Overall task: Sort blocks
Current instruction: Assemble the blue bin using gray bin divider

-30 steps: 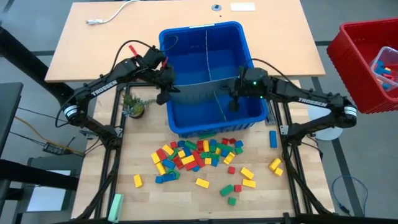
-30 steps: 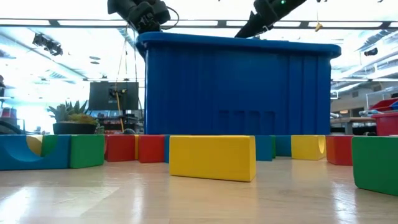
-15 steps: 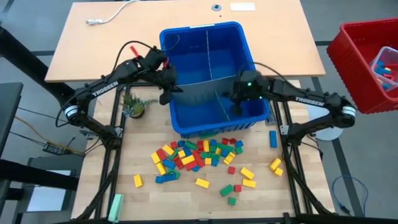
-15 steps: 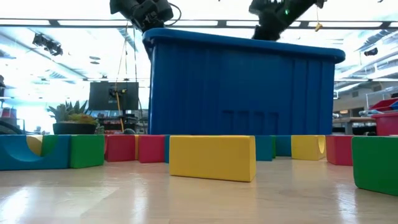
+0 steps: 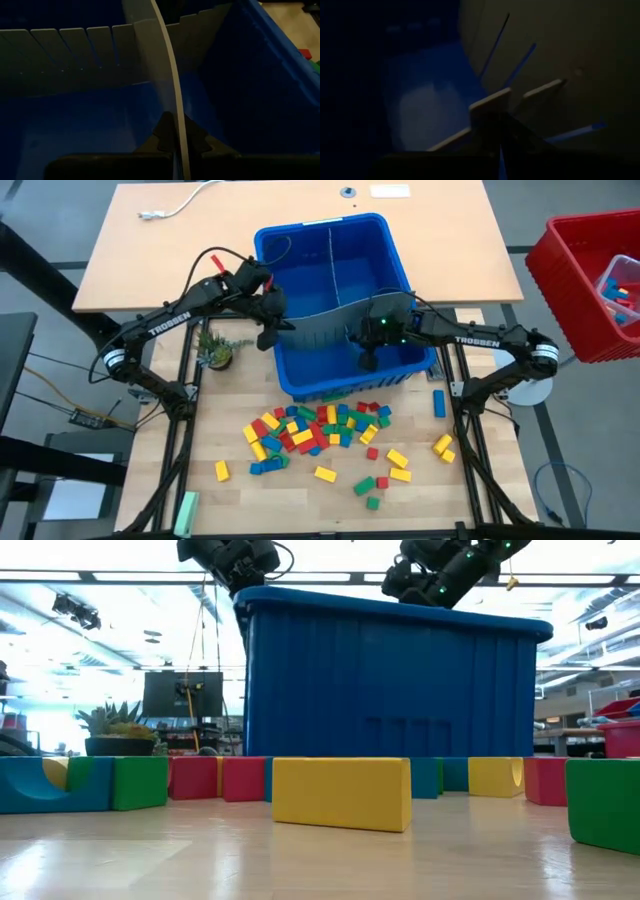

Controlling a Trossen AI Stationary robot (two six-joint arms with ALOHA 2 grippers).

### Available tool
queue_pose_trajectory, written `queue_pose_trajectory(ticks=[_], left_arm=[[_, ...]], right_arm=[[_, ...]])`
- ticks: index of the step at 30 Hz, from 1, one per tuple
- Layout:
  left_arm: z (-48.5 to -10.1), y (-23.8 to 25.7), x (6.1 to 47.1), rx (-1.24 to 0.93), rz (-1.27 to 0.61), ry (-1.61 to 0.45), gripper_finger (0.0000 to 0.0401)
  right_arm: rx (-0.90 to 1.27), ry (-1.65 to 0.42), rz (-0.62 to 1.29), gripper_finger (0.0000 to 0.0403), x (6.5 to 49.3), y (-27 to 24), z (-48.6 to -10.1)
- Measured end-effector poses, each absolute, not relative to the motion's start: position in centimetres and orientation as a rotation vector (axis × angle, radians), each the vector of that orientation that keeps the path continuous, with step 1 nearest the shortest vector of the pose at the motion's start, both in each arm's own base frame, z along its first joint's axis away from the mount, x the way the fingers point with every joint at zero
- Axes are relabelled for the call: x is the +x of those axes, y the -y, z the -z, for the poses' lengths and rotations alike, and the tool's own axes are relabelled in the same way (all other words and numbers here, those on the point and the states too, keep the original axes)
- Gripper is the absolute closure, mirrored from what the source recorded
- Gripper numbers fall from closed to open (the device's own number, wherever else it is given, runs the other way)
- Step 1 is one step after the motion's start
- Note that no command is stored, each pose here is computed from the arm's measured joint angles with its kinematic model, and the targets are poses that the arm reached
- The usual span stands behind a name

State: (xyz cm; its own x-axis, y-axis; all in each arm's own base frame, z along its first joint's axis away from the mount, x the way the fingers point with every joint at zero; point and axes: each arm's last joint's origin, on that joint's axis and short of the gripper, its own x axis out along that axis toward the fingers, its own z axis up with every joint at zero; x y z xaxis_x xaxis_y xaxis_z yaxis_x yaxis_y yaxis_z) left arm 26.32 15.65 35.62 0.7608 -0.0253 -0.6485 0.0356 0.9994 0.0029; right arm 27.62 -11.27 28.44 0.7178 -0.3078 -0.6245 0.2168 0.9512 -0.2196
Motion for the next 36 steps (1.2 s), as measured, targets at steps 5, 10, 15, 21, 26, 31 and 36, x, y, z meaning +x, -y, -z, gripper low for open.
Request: queue_pose_trajectory(ticks=[5, 10, 15, 21, 26, 31, 36], left_arm=[[-35.6, -15.6, 26.4, 0.013, 0.041, -0.705, 0.0389], [-35.6, -15.4, 26.5, -0.011, 0.096, -0.684, 0.0389], [-35.4, -15.3, 26.6, 0.005, 0.048, -0.713, 0.0389], [-35.8, -15.6, 26.5, 0.075, -0.06, -0.731, 0.0389], [-35.9, -15.6, 26.8, 0.116, -0.096, -0.727, 0.0389], [-35.8, -15.2, 27.1, 0.171, -0.072, -0.739, 0.0389], [-35.8, -15.1, 27.2, 0.175, -0.069, -0.742, 0.0389]], right_arm=[[-0.122, -0.718, 0.304, 0.0401, 27.6, 11.3, -28.4], [-0.117, -0.695, 0.337, 0.0401, 27.1, 11.3, -29.1], [-0.097, -0.619, 0.377, 0.0401, 26.0, 10.9, -30.9], [-0.078, -0.553, 0.39, 0.0401, 24.4, 10.2, -32.7], [-0.094, -0.486, 0.414, 0.0402, 23.3, 9.8, -34.1], [-0.118, -0.375, 0.428, 0.0402, 22.7, 9.6, -36.4], [-0.161, -0.315, 0.467, 0.0402, 22.5, 10.1, -39.2]])
